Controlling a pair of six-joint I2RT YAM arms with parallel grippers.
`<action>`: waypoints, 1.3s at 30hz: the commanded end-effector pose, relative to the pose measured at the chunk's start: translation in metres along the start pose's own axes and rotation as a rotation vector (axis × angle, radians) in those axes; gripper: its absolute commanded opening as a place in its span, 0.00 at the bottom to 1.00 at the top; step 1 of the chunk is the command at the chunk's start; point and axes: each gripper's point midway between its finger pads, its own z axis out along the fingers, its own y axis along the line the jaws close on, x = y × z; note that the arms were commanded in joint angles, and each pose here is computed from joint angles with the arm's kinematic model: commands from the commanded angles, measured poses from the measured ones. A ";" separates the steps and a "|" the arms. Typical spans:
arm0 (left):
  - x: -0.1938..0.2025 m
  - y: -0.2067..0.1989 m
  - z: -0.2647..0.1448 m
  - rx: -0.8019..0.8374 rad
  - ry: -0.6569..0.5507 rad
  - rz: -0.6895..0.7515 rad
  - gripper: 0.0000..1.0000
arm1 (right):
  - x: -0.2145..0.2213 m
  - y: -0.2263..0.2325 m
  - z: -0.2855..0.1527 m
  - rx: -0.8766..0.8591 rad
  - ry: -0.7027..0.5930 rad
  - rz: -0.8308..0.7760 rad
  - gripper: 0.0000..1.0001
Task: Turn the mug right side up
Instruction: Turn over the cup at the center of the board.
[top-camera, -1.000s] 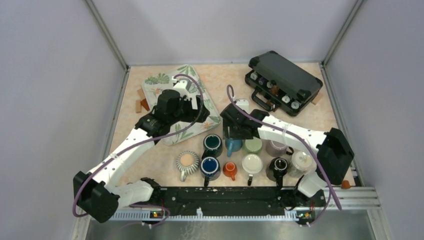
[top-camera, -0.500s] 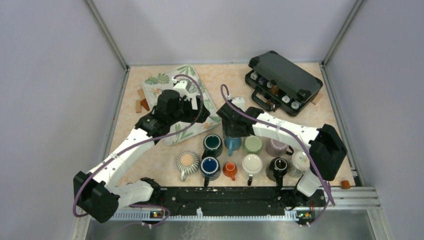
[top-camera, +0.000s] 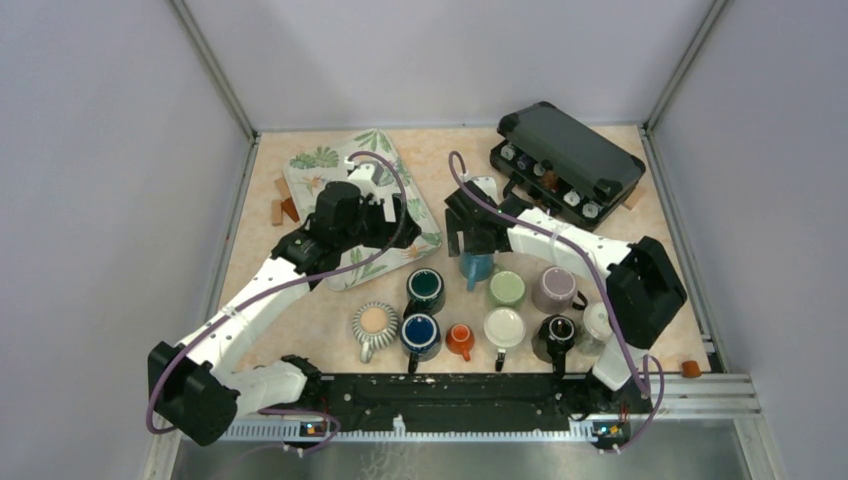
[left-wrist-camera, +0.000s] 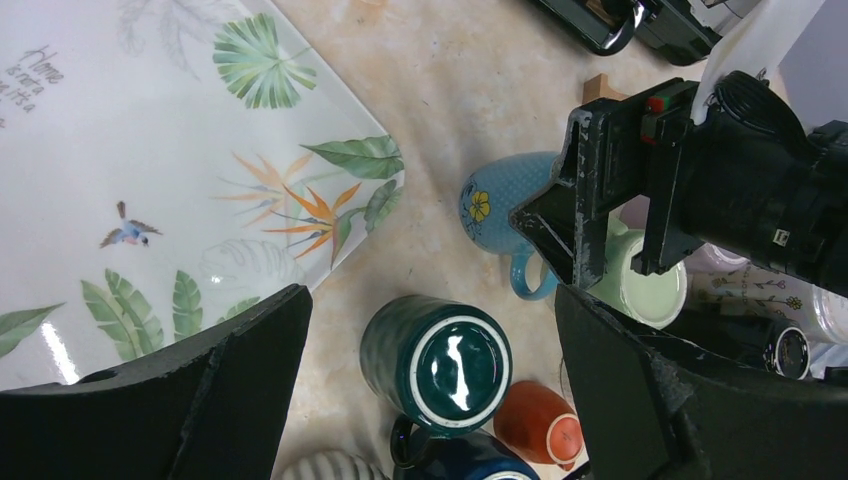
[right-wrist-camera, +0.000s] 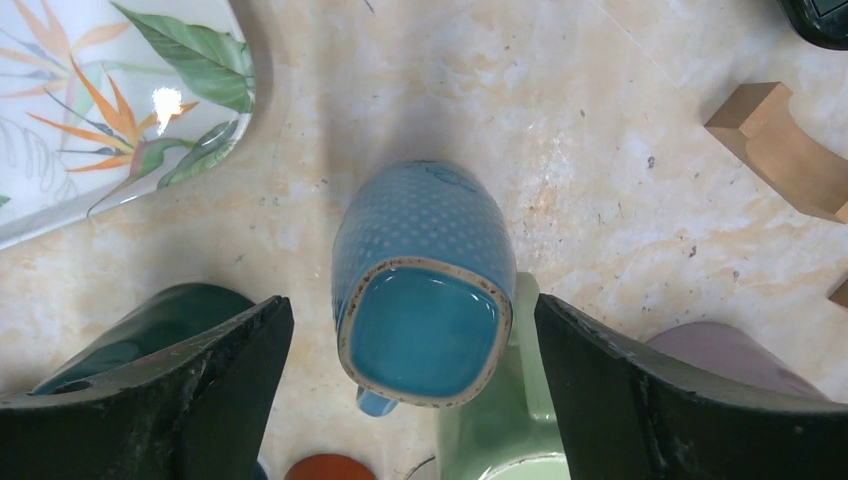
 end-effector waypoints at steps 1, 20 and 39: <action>-0.011 -0.008 -0.001 0.038 -0.045 -0.014 0.98 | -0.012 0.005 -0.009 -0.003 -0.017 0.010 0.93; -0.009 -0.001 0.000 0.020 -0.037 -0.030 0.98 | 0.016 0.009 -0.024 -0.049 0.045 0.127 0.59; -0.005 0.001 0.005 0.020 -0.020 -0.047 0.98 | 0.010 -0.009 0.005 0.025 0.038 0.049 0.42</action>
